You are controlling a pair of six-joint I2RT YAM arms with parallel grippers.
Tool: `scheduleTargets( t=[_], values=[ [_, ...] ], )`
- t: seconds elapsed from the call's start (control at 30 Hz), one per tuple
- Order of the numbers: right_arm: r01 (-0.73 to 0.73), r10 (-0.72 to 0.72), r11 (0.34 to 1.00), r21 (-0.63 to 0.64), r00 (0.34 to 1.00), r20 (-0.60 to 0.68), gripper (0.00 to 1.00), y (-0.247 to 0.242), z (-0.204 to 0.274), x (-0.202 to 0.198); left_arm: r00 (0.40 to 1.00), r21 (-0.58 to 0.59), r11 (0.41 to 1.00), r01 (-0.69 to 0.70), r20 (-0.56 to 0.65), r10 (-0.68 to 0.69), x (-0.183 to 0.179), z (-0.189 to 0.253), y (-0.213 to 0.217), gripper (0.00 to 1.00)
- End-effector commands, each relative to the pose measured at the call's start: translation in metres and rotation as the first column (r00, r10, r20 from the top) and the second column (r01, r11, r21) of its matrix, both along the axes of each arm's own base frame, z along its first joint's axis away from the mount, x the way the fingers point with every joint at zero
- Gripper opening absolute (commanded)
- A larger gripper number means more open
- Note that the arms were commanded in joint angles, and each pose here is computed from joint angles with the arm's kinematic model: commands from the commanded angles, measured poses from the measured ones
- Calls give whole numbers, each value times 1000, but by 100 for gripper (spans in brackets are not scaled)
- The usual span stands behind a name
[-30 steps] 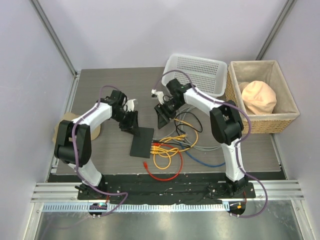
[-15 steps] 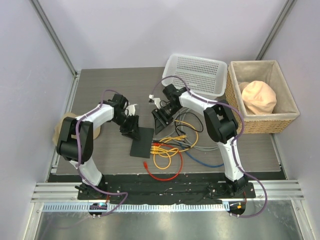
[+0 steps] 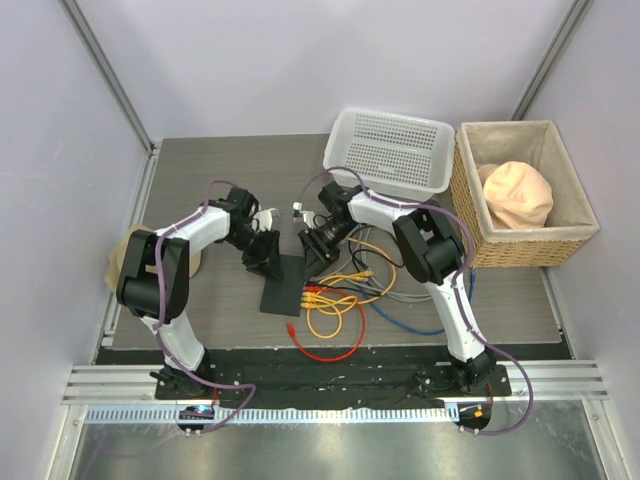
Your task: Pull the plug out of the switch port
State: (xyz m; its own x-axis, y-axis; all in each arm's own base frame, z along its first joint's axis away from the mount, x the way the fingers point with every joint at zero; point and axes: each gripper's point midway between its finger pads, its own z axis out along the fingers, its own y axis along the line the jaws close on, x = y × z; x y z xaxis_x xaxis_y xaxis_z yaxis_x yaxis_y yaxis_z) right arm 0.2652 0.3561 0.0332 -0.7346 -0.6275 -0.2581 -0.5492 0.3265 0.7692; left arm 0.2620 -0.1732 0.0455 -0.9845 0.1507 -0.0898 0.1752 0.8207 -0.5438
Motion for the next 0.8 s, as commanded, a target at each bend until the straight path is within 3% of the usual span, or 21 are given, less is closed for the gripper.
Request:
scheduleTargets(
  t=[0.0, 0.43, 0.77],
  values=[
    [5, -6, 999, -50, 1000, -21, 54, -1, -26, -6, 999, 174, 984, 35, -15, -33, -6, -46, 26, 40],
    [7, -8, 996, -93, 1000, -6, 41, -4, -45, -2, 999, 165, 986, 36, -10, -35, -7, -46, 25, 40],
    [29, -22, 984, -174, 999, 45, 21, -14, -61, 4, 999, 165, 986, 36, -12, -35, -6, -47, 25, 40]
  ],
)
